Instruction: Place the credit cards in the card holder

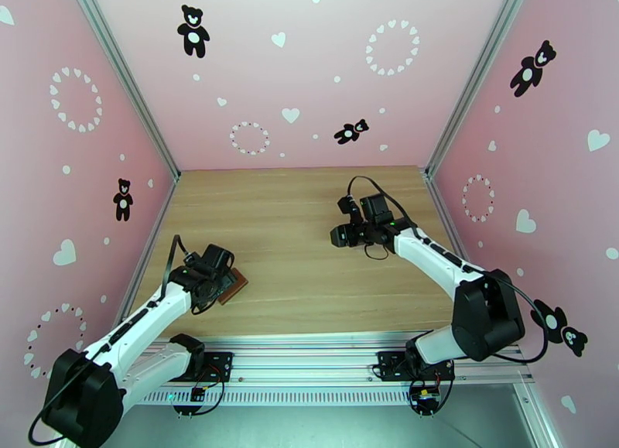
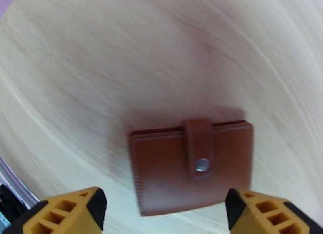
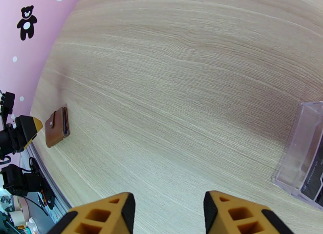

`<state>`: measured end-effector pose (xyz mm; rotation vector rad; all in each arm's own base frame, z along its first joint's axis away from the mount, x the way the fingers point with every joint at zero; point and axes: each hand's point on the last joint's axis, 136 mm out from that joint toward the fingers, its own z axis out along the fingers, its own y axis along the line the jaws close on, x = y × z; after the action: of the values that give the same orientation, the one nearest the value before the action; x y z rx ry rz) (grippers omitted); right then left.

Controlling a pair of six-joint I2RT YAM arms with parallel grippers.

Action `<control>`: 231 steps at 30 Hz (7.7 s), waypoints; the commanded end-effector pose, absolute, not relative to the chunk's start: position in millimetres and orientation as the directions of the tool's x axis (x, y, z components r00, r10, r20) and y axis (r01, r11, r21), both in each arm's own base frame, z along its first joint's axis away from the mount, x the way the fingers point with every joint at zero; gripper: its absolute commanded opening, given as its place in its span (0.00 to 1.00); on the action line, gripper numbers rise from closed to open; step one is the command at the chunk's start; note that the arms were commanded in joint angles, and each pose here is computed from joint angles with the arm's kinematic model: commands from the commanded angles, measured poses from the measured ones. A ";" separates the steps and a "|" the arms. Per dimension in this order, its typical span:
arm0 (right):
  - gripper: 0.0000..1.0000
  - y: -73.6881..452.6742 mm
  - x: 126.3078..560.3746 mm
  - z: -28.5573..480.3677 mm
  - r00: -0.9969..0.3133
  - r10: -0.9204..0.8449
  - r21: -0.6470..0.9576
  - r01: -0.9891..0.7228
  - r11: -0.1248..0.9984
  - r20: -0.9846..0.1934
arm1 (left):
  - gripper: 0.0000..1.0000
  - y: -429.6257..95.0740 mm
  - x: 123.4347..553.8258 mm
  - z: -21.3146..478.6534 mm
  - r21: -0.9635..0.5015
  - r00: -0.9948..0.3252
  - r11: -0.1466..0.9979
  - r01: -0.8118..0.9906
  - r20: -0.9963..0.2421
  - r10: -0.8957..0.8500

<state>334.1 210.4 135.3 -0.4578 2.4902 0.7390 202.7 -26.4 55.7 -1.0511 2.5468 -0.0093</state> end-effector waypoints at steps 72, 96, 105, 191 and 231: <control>0.45 335.9 242.0 50.2 -0.895 -0.346 0.495 -0.445 0.746 -0.283 | 0.59 -183.7 225.9 32.8 -0.520 -0.901 0.815 -0.258 -0.175 -0.396; 0.49 328.7 257.0 62.1 -0.840 -0.454 0.372 -0.540 0.755 -0.298 | 0.31 -254.0 102.8 58.3 -0.592 -0.988 0.801 0.090 -0.157 -0.005; 0.41 341.0 252.2 49.5 -0.858 -0.445 0.437 -0.513 0.739 -0.255 | 0.25 -297.6 106.5 39.1 -0.604 -0.989 0.787 0.128 -0.137 0.056; 0.46 286.8 186.0 43.5 -0.869 -0.454 0.037 -0.470 0.882 -0.196 | 0.21 -215.9 158.4 40.4 -0.598 -0.938 0.795 -0.102 -0.209 -0.277; 0.00 281.0 191.8 15.2 -0.882 -0.438 -0.042 -0.438 0.898 -0.175 | 0.22 -223.0 156.4 36.3 -0.614 -0.948 0.785 -0.077 -0.199 -0.249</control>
<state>193.9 285.2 25.0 -0.7112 2.8565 -0.0425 156.0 -221.8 37.9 -0.2718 2.7097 -0.8986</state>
